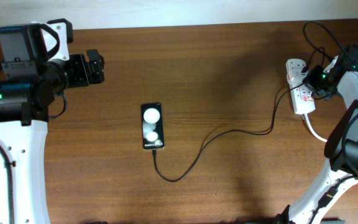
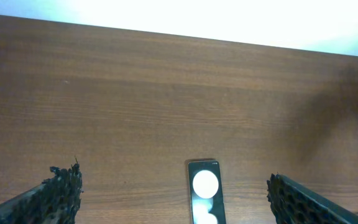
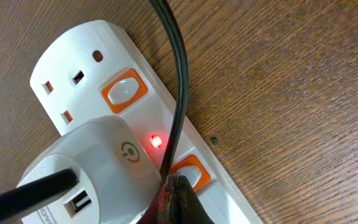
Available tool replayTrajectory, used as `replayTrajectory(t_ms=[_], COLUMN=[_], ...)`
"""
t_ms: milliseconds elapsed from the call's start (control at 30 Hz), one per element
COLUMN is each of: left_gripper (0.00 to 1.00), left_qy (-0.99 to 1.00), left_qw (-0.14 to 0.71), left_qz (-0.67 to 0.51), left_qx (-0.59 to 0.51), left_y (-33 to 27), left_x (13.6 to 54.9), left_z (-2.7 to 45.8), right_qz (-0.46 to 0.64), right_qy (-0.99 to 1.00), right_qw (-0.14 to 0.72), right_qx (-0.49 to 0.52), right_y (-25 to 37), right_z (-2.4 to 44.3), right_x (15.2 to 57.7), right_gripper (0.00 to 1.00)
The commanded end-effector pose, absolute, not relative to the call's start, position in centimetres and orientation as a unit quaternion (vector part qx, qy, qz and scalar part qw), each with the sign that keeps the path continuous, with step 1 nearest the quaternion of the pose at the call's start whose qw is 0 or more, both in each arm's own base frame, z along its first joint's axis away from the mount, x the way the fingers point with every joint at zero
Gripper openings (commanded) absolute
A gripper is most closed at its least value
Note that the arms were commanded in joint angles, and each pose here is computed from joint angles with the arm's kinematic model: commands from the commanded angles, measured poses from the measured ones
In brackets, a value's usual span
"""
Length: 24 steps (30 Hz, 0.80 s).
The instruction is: Plug charger to phone and switch on socket
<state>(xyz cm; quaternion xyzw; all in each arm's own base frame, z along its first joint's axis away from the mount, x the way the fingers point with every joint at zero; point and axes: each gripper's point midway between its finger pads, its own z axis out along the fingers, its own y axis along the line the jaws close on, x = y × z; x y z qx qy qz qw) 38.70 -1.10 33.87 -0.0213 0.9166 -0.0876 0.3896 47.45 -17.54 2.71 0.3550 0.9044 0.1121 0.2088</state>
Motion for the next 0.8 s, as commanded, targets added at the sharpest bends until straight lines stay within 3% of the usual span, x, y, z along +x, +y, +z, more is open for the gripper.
replayTrajectory(t_ms=[0,200,367,567,767], left_gripper=[0.99,0.99,0.99,0.99,0.99], left_qy=[0.914,0.914,0.914,0.914,0.914], left_qw=[0.396,0.396,0.396,0.396,0.396], left_qz=[-0.082,-0.082,-0.082,-0.082,-0.082], left_qx=[-0.021,-0.021,-0.021,-0.021,-0.021], left_y=[-0.9,-0.9,-0.9,-0.9,-0.9], left_x=[38.6,38.6,38.6,38.6,38.6], left_z=[34.3,34.3,34.3,34.3,34.3], right_qz=[0.144,0.123,0.114,0.123,0.135], right_qy=[0.909,0.875,0.861,0.892,0.919], right_qw=[0.173,0.244,0.295,0.356,0.367], right_qx=[0.351,0.4,0.398,0.25,0.057], right_y=[-15.1,-21.7,-22.1,-13.7,-1.9], right_z=[1.3,9.8,17.0,26.5,31.0], right_x=[47.1,44.7,42.5,40.4,36.8], right_gripper=[0.04,0.04,0.04,0.04,0.05])
